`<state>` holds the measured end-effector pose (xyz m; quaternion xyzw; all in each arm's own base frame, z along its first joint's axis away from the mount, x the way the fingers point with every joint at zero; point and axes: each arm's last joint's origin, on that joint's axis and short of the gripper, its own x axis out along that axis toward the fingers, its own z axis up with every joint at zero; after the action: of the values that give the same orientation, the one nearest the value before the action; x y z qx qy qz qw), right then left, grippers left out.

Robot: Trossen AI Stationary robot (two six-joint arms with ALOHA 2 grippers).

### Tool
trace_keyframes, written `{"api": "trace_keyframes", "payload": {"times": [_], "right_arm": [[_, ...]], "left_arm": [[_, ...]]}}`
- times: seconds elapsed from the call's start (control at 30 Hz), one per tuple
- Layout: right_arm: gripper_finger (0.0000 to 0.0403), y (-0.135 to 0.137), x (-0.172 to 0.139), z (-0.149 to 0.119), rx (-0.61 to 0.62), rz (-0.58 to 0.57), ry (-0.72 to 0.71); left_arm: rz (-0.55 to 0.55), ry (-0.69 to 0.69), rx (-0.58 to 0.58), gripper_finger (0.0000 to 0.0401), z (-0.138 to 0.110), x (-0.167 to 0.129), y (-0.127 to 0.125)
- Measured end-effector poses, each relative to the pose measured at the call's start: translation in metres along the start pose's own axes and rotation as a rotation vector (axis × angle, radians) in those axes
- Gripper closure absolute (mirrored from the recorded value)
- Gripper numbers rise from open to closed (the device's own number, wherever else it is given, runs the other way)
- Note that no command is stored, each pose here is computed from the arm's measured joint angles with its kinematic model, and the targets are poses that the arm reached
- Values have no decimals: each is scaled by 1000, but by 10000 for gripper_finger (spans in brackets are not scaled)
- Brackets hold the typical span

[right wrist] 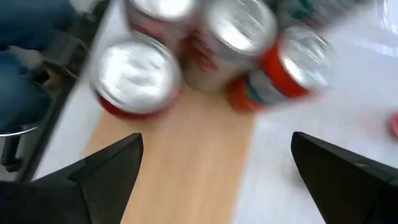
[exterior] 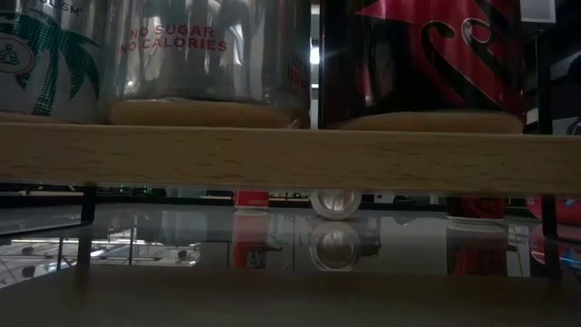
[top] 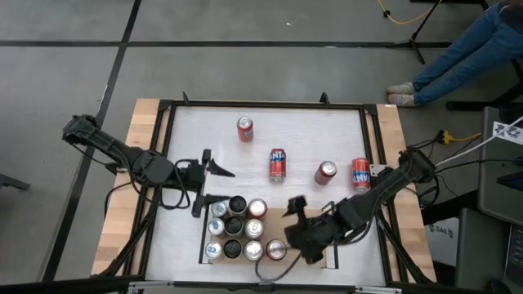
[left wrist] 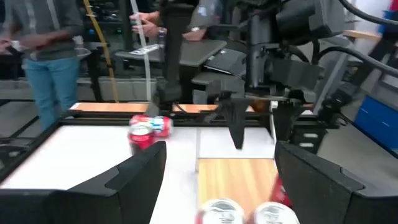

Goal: Place canned beverage on shelf
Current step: Put the red soda can on the shelf aligned with the other red soda can

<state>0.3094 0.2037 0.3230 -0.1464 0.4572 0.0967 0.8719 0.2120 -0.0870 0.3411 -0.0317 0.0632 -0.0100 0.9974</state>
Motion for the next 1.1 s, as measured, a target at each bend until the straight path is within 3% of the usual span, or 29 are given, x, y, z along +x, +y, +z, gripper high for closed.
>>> {"api": "trace_keyframes", "payload": {"times": [0.33, 0.57, 0.73, 0.93, 1.1], "right_arm": [[3, -72, -56, -27, 148, -97, 112], [3, -107, -93, -66, 240, -265, 142], [3, -118, -100, -113, 370, -265, 64], [3, -131, -104, -158, 510, -199, -87], [3, -135, -93, -189, 558, -214, -59]], "left_arm": [[120, -49, 28, 108, 21, -35, 57], [261, 60, 33, 108, 14, -77, 84], [309, 102, 1, 108, -12, -82, 92], [342, 97, -75, 108, -58, -67, 99], [261, 38, -167, 108, -92, -53, 100]]}}
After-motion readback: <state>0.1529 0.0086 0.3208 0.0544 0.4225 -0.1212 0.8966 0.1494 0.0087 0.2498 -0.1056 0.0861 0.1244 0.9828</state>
